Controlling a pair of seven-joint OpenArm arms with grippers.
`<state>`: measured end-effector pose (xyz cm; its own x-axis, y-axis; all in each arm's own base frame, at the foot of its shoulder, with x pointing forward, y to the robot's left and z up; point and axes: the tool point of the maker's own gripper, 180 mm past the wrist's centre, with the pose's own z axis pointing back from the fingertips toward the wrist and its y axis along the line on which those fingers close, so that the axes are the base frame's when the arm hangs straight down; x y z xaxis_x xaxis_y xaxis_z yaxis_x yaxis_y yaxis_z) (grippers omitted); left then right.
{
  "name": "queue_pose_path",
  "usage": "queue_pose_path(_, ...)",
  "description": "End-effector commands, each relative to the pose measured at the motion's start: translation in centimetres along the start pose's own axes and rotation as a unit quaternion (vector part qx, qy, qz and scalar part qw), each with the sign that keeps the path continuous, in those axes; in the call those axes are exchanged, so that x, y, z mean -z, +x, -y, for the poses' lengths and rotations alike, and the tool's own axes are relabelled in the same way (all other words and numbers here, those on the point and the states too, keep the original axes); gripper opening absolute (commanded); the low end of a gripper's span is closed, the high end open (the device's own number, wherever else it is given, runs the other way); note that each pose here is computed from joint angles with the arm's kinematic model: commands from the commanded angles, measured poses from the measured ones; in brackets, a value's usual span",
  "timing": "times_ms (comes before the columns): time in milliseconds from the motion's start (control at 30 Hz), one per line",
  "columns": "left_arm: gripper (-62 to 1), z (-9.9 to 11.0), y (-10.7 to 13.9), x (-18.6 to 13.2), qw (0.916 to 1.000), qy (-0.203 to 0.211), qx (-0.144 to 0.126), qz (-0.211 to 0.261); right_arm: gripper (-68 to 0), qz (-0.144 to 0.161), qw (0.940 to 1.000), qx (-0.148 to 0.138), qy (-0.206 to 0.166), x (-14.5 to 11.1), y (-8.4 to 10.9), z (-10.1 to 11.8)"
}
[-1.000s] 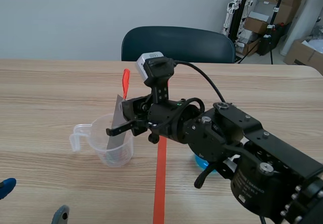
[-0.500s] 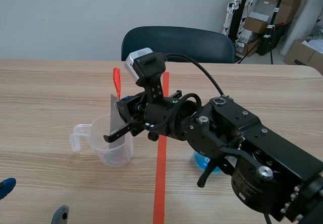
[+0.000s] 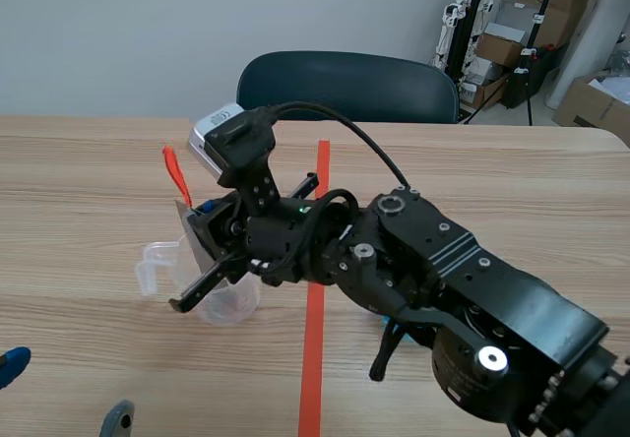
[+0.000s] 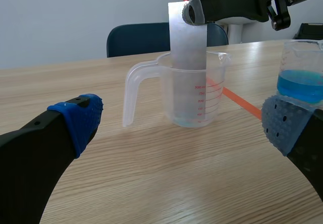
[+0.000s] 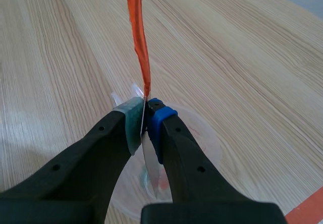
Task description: Do the redox reaction experiment. lift the metal plate out of the left beaker
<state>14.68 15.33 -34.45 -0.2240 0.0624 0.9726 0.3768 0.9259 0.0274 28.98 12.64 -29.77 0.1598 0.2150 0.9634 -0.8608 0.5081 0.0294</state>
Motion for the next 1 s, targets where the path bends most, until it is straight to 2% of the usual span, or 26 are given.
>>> queue_pose_path(0, 1.4, -0.4, 1.0, 0.0, 0.9997, 0.002, 0.004, 0.025, -66.9, -0.01, 0.9999, -0.012, 0.007, 0.2, -0.1, -0.4)
queue_pose_path(333, 1.4, -0.4, 1.0, 0.0, 0.9997, 0.002, 0.004, 0.025, -66.9, -0.008, 0.9996, -0.025, 0.009, 0.2, 0.3, -0.6)
queue_pose_path(733, 1.4, -0.4, 1.0, 0.0, 0.9997, 0.002, 0.004, 0.025, -66.9, 0.006, 0.9978, -0.066, 0.009, -0.6, 4.6, -1.2)
queue_pose_path(967, 1.4, -0.4, 1.0, 0.0, 0.9997, 0.001, 0.005, 0.024, -66.9, 0.014, 0.9962, -0.086, 0.005, -1.4, 6.2, -1.1)
